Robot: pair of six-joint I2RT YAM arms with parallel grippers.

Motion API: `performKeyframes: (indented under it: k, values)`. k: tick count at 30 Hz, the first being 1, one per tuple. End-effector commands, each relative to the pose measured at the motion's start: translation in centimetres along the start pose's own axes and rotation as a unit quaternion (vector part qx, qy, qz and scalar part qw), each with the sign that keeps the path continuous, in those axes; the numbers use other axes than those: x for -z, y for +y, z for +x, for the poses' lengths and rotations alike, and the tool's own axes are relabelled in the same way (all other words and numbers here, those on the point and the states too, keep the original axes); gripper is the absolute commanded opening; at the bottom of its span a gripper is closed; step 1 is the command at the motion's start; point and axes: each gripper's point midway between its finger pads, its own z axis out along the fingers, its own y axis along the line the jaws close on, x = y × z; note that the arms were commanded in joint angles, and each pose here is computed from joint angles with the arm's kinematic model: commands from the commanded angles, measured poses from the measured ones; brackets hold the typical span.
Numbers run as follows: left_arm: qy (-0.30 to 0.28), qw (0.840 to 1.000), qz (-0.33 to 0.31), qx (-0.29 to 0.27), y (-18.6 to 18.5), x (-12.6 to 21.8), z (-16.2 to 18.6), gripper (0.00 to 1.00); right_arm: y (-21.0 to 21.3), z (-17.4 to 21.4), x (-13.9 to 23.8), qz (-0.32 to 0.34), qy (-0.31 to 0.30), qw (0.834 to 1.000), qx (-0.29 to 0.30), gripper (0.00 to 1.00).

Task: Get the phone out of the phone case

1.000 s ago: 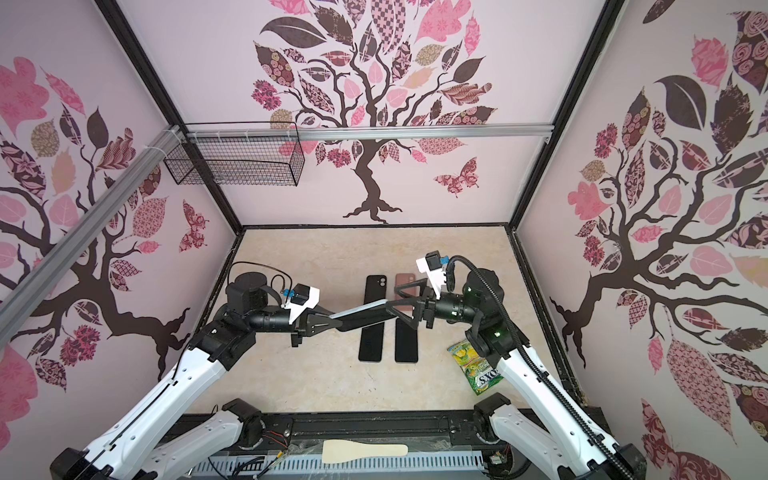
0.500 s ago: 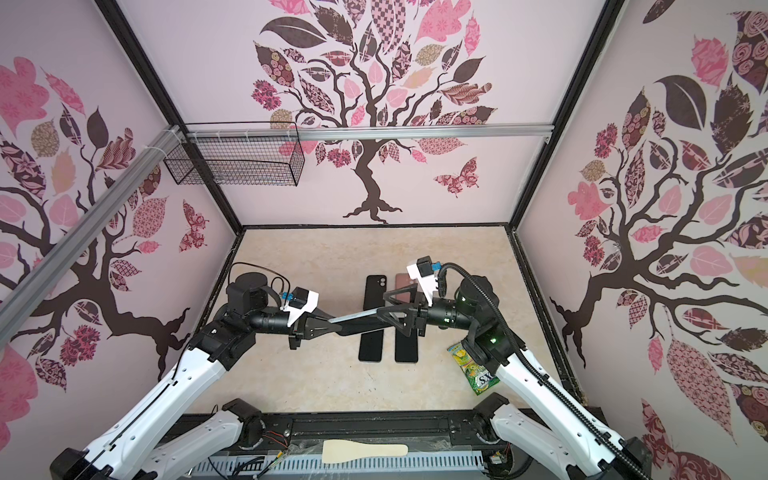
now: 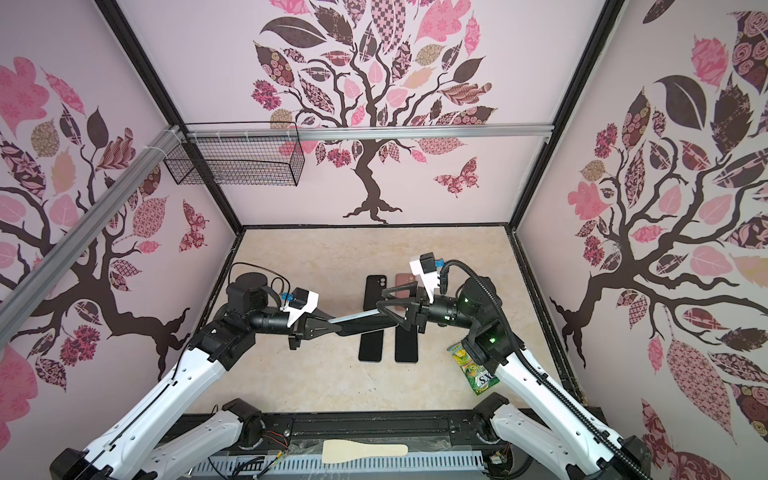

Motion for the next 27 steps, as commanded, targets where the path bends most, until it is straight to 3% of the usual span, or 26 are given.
performKeyframes:
  k: [1,4,12,19,27]
  values:
    - [-0.026,0.999,0.008,-0.047,-0.7,0.5,-2.6,0.0,0.2,0.2,0.1,-0.006,0.001,1.0,-0.001,0.5]
    - [-0.026,0.999,0.007,-0.047,-0.6,0.5,-2.6,0.0,0.2,0.1,0.1,-0.005,0.001,1.0,-0.001,0.46]
    - [-0.038,0.998,0.003,-0.046,-0.6,0.6,-3.2,0.0,0.5,0.6,0.1,-0.015,0.008,1.0,-0.001,0.52]
    - [-0.041,0.998,0.002,-0.046,-0.5,0.6,-3.5,0.0,0.4,0.7,0.1,-0.014,0.01,1.0,-0.002,0.44]
    - [-0.039,0.998,-0.024,-0.047,0.3,0.7,-3.5,0.0,-0.5,1.0,0.0,0.007,0.014,0.999,-0.032,0.28]
